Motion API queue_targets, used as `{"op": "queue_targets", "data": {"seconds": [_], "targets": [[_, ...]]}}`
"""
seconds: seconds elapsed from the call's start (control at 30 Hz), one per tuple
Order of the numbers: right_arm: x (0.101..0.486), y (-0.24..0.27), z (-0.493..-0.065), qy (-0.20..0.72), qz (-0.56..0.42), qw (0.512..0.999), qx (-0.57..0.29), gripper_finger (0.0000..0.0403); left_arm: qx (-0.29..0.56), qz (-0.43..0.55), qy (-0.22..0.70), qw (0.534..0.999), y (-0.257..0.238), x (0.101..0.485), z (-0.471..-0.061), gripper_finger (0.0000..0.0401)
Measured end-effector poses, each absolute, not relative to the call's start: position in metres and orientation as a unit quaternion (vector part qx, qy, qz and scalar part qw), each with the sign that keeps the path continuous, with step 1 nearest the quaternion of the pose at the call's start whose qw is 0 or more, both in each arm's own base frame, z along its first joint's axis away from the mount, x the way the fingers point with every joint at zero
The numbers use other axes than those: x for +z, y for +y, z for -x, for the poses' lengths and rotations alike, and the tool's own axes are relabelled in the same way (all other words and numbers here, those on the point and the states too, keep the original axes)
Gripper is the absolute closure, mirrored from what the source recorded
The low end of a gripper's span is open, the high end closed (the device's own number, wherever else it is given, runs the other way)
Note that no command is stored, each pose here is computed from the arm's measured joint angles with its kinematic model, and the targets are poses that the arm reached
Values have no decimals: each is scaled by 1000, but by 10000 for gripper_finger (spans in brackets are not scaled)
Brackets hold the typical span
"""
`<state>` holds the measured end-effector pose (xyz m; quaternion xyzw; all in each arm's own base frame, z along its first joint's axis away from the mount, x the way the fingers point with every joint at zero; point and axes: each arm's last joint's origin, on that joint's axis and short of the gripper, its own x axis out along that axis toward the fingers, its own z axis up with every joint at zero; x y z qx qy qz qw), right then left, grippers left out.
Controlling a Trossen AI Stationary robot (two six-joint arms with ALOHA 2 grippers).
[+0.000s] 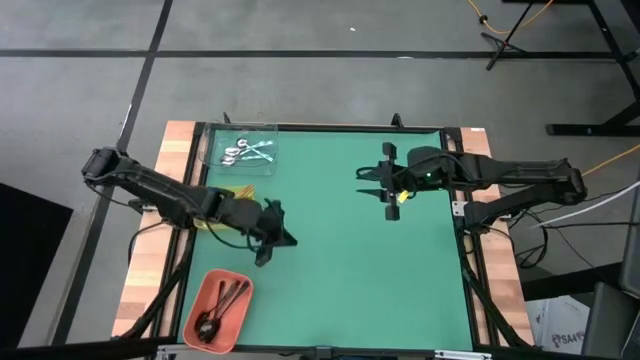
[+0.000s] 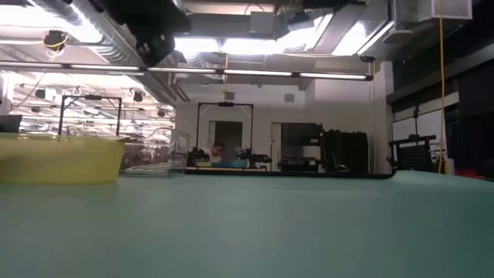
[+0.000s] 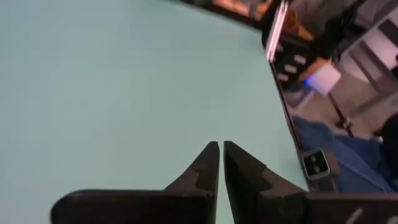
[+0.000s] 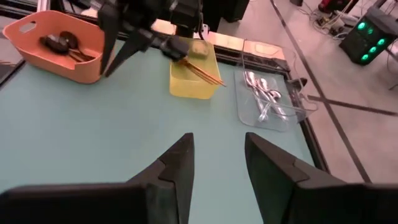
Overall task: Sort silverware by color (type)
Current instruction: Return to Home Position
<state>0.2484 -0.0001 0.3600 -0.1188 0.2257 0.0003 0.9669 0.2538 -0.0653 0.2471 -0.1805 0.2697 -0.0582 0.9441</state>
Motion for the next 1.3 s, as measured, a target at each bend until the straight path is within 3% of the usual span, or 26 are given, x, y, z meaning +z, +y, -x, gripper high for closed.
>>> {"op": "queue_targets", "data": {"seconds": [0.5,0.93,1.3], "targets": [[387,0,-216,160,110,981,-9,396,-26,158,68,985,-17,331,-175,385],[410,-1,-131,123,110,986,-13,389,51,90,15,995,-3,345,-86,385],[408,-1,-72,124,110,986,-13,388,64,56,22,996,2,337,-48,385]]}}
